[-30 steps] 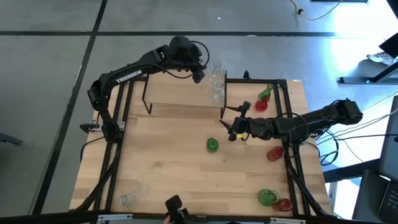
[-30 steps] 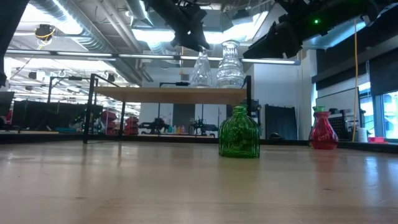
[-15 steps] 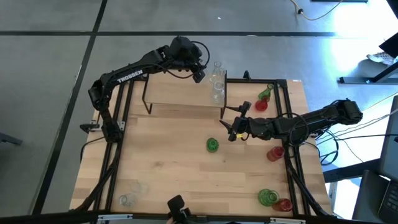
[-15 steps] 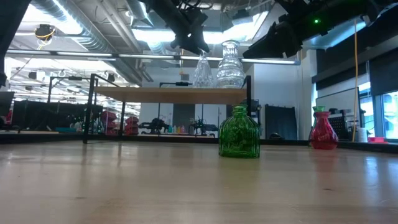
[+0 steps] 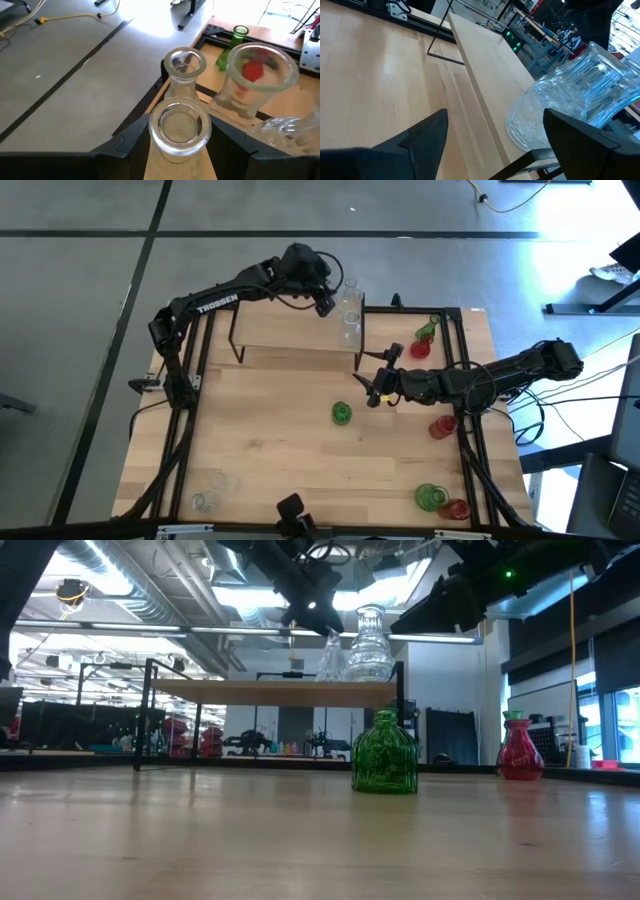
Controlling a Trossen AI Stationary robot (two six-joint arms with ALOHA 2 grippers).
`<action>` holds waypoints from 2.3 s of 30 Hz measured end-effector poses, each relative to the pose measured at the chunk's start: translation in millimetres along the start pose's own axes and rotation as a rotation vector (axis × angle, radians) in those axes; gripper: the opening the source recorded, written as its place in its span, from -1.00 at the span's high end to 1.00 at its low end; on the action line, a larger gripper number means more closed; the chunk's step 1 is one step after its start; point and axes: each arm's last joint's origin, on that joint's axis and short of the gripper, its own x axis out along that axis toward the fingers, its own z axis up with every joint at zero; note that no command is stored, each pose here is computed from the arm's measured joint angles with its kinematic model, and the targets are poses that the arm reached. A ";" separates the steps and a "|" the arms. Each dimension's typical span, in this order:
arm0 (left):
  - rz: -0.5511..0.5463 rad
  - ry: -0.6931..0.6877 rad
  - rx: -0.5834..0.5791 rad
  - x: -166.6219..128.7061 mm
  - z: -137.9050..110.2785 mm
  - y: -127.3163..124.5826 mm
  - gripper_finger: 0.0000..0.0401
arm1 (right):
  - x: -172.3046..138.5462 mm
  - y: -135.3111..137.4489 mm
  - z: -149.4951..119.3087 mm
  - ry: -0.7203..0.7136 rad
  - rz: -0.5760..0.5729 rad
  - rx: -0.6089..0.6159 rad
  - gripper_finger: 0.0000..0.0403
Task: Sort vases onto shelf
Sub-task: Put the transparent vase on the shelf, then put the transparent vase aligned with the other transparent vase on the shelf
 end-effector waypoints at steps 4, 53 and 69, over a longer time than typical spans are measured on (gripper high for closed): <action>0.001 -0.005 0.001 0.0 0.5 -0.9 0.15 | 0.0 0.0 0.0 0.000 0.000 0.000 -0.57; -0.085 -0.024 0.090 -172.5 10.5 -39.7 -0.41 | 0.0 1.2 -2.4 0.018 0.017 0.005 -0.57; -0.245 0.219 0.035 -227.1 -34.6 -111.2 -0.41 | -0.1 1.1 1.1 -0.020 0.041 0.055 -0.57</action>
